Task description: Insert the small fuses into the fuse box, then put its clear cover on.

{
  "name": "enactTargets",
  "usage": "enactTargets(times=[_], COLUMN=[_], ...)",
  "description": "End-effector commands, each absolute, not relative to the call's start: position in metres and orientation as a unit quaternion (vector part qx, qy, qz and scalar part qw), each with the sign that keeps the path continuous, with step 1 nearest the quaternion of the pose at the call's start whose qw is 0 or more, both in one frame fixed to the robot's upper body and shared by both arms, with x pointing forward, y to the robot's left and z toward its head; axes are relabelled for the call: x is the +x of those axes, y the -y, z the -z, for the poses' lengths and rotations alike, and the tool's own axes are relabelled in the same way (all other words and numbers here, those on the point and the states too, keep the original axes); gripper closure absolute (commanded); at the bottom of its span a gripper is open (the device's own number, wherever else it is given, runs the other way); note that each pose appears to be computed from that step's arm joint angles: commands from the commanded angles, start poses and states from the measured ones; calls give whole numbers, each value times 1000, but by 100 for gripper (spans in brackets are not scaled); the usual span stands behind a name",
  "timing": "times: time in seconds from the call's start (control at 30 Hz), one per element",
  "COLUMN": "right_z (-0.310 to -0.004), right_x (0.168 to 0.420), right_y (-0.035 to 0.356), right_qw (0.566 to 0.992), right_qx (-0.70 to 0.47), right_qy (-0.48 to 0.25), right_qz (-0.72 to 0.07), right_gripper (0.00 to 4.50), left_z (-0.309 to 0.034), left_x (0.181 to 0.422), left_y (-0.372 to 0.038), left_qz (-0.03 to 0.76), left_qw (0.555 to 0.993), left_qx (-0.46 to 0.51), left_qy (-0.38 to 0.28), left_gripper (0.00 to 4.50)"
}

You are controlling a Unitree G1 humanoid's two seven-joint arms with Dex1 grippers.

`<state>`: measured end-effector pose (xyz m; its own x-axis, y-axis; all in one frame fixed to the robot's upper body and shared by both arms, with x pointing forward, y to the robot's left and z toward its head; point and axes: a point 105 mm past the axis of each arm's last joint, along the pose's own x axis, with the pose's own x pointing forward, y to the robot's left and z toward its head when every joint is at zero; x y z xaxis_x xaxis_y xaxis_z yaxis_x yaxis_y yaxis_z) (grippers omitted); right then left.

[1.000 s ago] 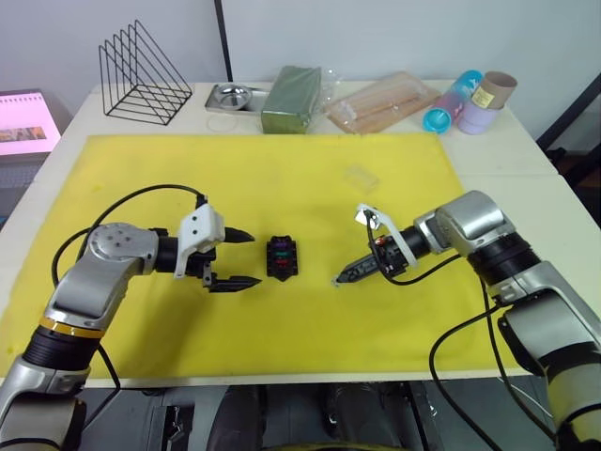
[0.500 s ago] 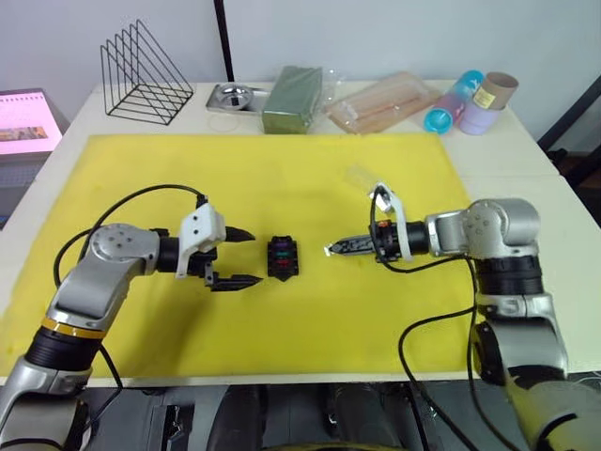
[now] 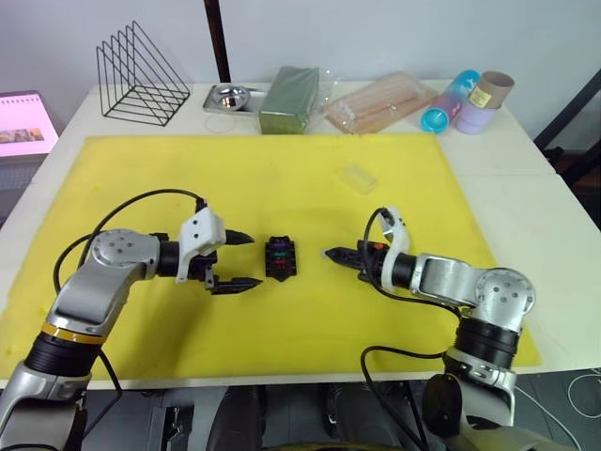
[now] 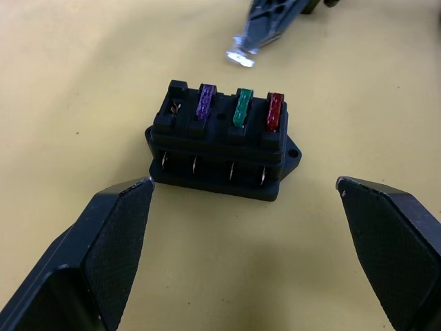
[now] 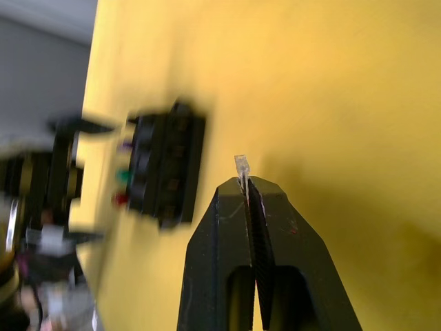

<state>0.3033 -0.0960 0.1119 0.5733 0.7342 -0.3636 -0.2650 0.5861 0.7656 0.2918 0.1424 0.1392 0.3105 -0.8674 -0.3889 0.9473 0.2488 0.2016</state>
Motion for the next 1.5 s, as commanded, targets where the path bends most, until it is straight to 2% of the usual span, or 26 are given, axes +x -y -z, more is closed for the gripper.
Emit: enactTargets(times=[0.03,0.27,0.3,0.37,0.47,0.6,0.73,0.9,1.1,1.3,1.5], right_z=[-113,-116,-117,-126,-136,-154,-168,-170,-146,-134,-137], right_x=[300,294,293,288,280,264,271,286,287,301,310], right_y=[94,92,92,95,100,104,114,118,121,125,122], right_qw=[820,816,816,816,815,810,817,821,811,807,791], right_qx=[344,353,351,339,311,230,184,167,158,217,280], right_qy=[-350,-359,-360,-360,-367,-364,-355,-345,-356,-350,-343], right_qz=[-295,-284,-285,-299,-324,-398,-415,-423,-437,-422,-421], right_gripper=[447,447,426,382,283,147,5,5,5,5,5], left_z=[-151,-150,-150,-150,-150,-150,-150,-152,-155,-157,-158], left_x=[294,293,292,292,292,294,295,296,301,304,305], left_y=[-139,-138,-138,-138,-138,-139,-138,-137,-137,-136,-134], left_qz=[578,578,578,578,578,577,578,578,576,576,579], left_qw=[785,786,786,786,786,786,786,785,786,786,783], left_qx=[212,209,209,209,209,211,212,214,216,220,220], left_qy=[-72,-70,-70,-69,-69,-68,-66,-62,-57,-54,-54], left_gripper=[0,0,0,0,0,0,0,0,0,0,0])
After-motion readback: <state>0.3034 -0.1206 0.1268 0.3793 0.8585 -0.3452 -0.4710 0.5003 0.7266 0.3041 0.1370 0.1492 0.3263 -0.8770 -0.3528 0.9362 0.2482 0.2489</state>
